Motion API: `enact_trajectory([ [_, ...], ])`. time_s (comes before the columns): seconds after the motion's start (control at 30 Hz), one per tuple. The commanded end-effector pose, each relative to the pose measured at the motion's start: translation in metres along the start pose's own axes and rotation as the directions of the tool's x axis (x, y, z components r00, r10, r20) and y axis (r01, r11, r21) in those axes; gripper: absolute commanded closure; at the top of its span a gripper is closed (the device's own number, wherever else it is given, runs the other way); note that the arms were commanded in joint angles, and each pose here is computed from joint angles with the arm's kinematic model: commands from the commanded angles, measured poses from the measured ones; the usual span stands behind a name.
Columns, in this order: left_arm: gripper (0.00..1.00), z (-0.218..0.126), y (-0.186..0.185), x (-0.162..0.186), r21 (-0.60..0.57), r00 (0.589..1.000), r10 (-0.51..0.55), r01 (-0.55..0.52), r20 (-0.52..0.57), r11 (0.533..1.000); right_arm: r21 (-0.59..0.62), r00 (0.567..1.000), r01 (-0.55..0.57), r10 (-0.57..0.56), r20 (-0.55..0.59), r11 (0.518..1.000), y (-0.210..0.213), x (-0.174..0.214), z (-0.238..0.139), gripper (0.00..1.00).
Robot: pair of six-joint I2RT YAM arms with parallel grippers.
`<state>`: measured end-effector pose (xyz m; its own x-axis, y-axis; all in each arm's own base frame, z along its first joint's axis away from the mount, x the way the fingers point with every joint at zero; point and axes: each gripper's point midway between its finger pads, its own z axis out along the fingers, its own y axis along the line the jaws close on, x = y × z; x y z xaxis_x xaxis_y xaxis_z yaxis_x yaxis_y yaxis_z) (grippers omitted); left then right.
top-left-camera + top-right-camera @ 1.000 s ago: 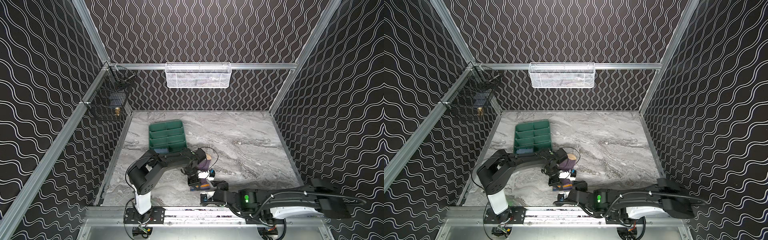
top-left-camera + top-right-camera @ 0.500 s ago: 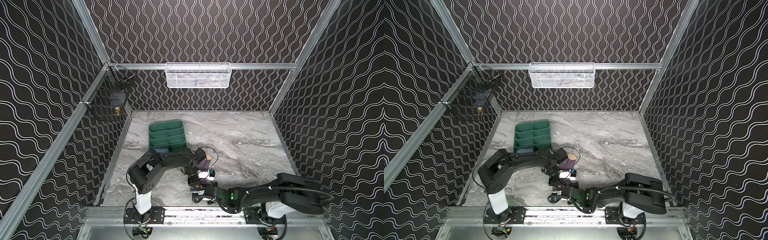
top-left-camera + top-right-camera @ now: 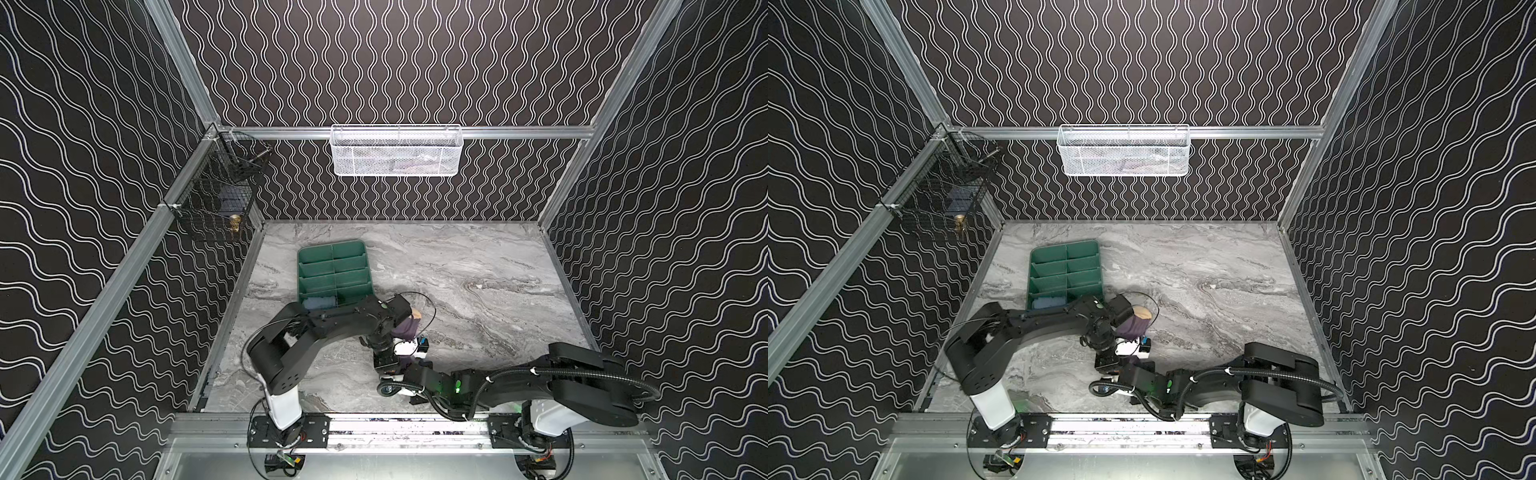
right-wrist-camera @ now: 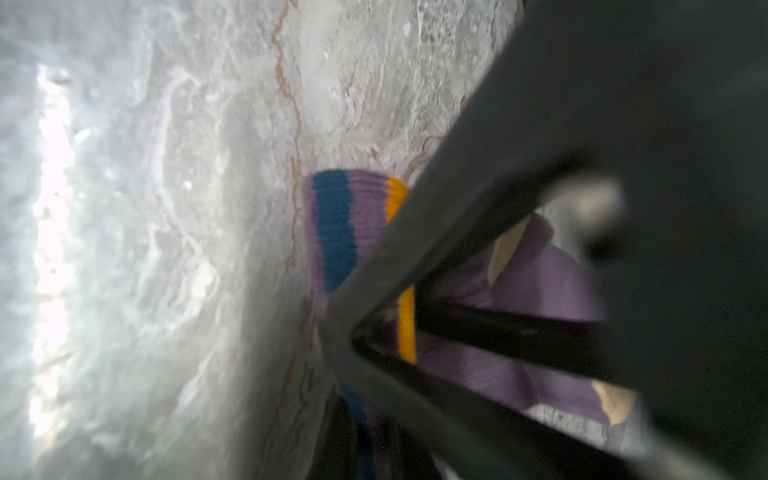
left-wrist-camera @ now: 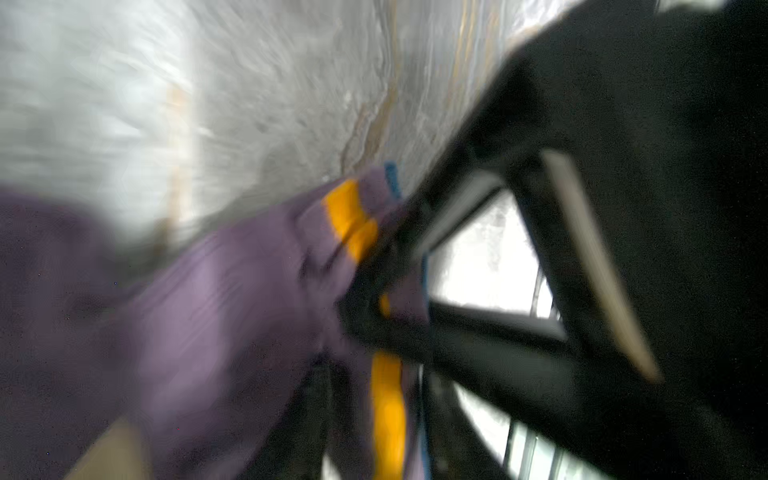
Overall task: Roll the socks
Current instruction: 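Grip the roll with the right gripper while the left gripper lifts away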
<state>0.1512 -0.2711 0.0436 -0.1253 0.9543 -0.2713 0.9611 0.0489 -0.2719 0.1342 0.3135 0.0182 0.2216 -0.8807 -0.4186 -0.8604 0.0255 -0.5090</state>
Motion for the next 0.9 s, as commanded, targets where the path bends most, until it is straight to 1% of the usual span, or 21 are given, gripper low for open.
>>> enact_trajectory([
  [0.0, 0.53, -0.026, 0.008, -0.007, -0.124, 0.998, 0.030, -0.024, 0.049, 0.992, -0.140, 0.991, -0.026, 0.007, -0.135, 0.990, 0.026, 0.036, -0.009, 1.00],
  [0.03, 0.52, -0.035, 0.010, -0.007, -0.160, 0.997, 0.040, -0.030, 0.059, 0.987, -0.148, 0.989, -0.036, 0.015, -0.145, 0.988, 0.026, 0.038, -0.011, 1.00],
  [0.1, 0.52, -0.058, 0.020, -0.005, -0.280, 0.996, 0.051, -0.029, 0.073, 0.960, -0.173, 0.987, -0.060, 0.033, -0.156, 0.983, 0.027, 0.038, -0.015, 1.00],
  [0.13, 0.52, -0.070, 0.027, -0.004, -0.344, 0.996, 0.048, -0.018, 0.078, 0.939, -0.187, 0.986, -0.073, 0.043, -0.159, 0.980, 0.028, 0.038, -0.017, 1.00],
  [0.17, 0.52, -0.086, 0.036, -0.003, -0.430, 0.995, 0.041, 0.001, 0.089, 0.903, -0.203, 0.985, -0.088, 0.055, -0.163, 0.975, 0.028, 0.036, -0.019, 1.00],
  [0.23, 0.56, -0.124, 0.055, 0.000, -0.604, 0.991, 0.025, 0.062, 0.134, 0.794, -0.253, 0.983, -0.122, 0.080, -0.167, 0.960, 0.030, 0.033, -0.024, 1.00],
  [0.27, 0.55, -0.148, 0.061, 0.002, -0.689, 0.984, 0.028, 0.100, 0.173, 0.718, -0.282, 0.980, -0.144, 0.097, -0.175, 0.949, 0.030, 0.031, -0.026, 1.00],
  [0.3, 0.53, -0.174, 0.065, 0.005, -0.763, 0.973, 0.037, 0.154, 0.227, 0.627, -0.304, 0.977, -0.167, 0.116, -0.179, 0.938, 0.028, 0.029, -0.028, 1.00],
  [0.37, 0.50, -0.225, 0.059, 0.009, -0.845, 0.936, 0.100, 0.253, 0.337, 0.470, -0.357, 0.969, -0.217, 0.158, -0.187, 0.908, 0.026, 0.024, -0.032, 1.00],
  [0.4, 0.46, -0.249, 0.051, 0.013, -0.863, 0.910, 0.147, 0.302, 0.387, 0.404, -0.373, 0.964, -0.245, 0.183, -0.193, 0.895, 0.022, 0.022, -0.033, 1.00],
  [0.43, 0.40, -0.267, 0.042, 0.017, -0.870, 0.887, 0.190, 0.336, 0.422, 0.362, -0.394, 0.960, -0.266, 0.203, -0.195, 0.879, 0.020, 0.020, -0.034, 1.00],
  [0.47, 0.34, -0.282, 0.031, 0.020, -0.875, 0.863, 0.247, 0.352, 0.441, 0.333, -0.421, 0.954, -0.289, 0.223, -0.200, 0.860, 0.018, 0.018, -0.036, 1.00],
  [0.5, 0.31, -0.293, 0.019, 0.023, -0.877, 0.842, 0.296, 0.356, 0.451, 0.321, -0.440, 0.950, -0.305, 0.234, -0.209, 0.845, 0.016, 0.016, -0.037, 1.00],
  [0.53, 0.28, -0.299, 0.009, 0.025, -0.878, 0.828, 0.329, 0.353, 0.454, 0.322, -0.458, 0.947, -0.312, 0.235, -0.219, 0.832, 0.015, 0.016, -0.038, 1.00],
  [0.57, 0.26, -0.305, -0.001, 0.027, -0.882, 0.816, 0.364, 0.338, 0.449, 0.329, -0.479, 0.943, -0.324, 0.237, -0.234, 0.816, 0.015, 0.015, -0.038, 1.00],
  [0.63, 0.24, -0.304, -0.018, 0.030, -0.880, 0.809, 0.393, 0.292, 0.436, 0.376, -0.514, 0.931, -0.356, 0.248, -0.268, 0.780, 0.016, 0.016, -0.039, 1.00],
  [0.7, 0.23, -0.290, -0.039, 0.025, -0.864, 0.806, 0.438, 0.167, 0.398, 0.476, -0.563, 0.912, -0.403, 0.269, -0.309, 0.722, 0.019, 0.018, -0.039, 1.00],
  [0.73, 0.23, -0.282, -0.048, 0.023, -0.847, 0.804, 0.456, 0.107, 0.382, 0.521, -0.574, 0.905, -0.420, 0.279, -0.321, 0.703, 0.018, 0.017, -0.039, 1.00],
  [0.77, 0.24, -0.270, -0.059, 0.020, -0.814, 0.802, 0.478, 0.020, 0.360, 0.580, -0.588, 0.896, -0.440, 0.290, -0.336, 0.679, 0.018, 0.018, -0.038, 1.00],
  [0.83, 0.25, -0.247, -0.076, 0.018, -0.732, 0.805, 0.502, -0.129, 0.318, 0.670, -0.608, 0.880, -0.473, 0.305, -0.364, 0.638, 0.018, 0.020, -0.034, 1.00],
  [0.87, 0.27, -0.240, -0.078, 0.015, -0.694, 0.811, 0.498, -0.167, 0.307, 0.700, -0.615, 0.872, -0.488, 0.314, -0.376, 0.619, 0.017, 0.020, -0.032, 1.00],
])
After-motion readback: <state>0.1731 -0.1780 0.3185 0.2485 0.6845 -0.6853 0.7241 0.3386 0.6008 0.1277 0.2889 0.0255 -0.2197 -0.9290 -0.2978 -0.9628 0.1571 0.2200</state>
